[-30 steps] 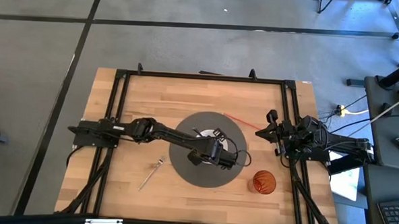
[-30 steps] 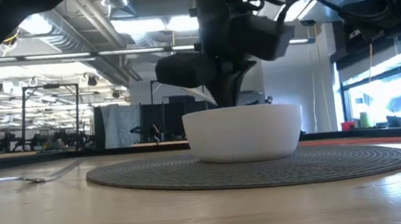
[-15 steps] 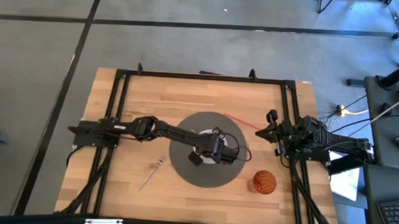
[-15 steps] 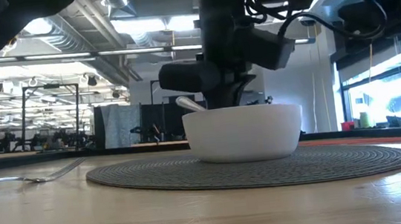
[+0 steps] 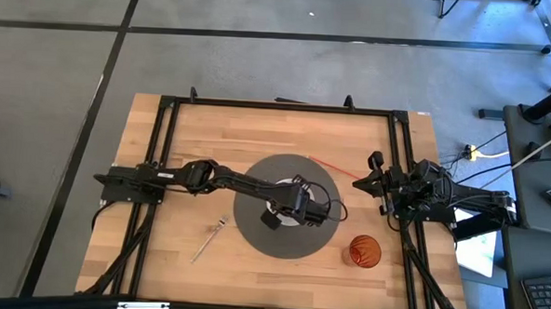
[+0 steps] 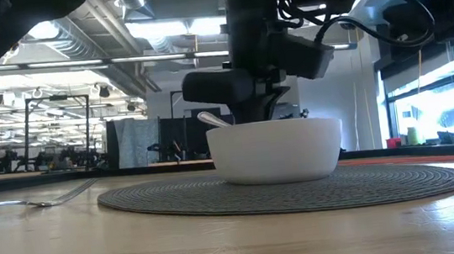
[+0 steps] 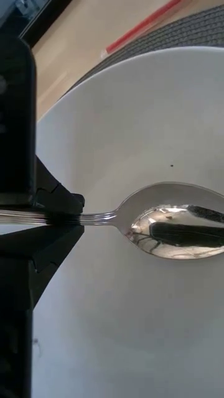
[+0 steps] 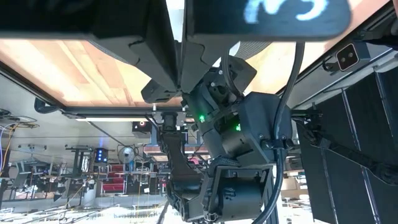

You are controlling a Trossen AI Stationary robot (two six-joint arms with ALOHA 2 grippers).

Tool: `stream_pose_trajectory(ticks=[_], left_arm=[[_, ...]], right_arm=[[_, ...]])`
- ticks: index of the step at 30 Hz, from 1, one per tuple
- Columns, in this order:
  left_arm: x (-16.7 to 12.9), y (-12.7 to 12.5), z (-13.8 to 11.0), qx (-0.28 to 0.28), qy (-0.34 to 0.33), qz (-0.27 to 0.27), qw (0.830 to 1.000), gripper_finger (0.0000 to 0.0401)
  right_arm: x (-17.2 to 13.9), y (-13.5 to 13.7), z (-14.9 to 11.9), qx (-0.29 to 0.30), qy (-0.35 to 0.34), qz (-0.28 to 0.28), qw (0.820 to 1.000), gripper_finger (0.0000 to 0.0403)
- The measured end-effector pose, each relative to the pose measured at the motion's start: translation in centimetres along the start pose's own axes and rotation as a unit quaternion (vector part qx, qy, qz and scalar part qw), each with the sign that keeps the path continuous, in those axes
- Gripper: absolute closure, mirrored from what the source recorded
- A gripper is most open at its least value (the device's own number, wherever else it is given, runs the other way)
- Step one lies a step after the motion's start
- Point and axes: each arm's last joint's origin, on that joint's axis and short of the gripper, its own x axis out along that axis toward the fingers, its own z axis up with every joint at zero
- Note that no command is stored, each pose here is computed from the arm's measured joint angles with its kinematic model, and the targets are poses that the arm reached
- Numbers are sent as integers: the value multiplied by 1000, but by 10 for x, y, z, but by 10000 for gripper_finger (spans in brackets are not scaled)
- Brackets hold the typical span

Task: Pick & Place Utensil
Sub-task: Put the silver spoon into the white bowl

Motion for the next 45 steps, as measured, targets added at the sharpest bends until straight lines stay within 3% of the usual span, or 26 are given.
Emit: stream_pose_trajectory(ticks=[45], left_arm=[[2,3,-3,-76,-11,-52,996,370]], right_arm=[[0,0,0,0,0,0,1000,380]])
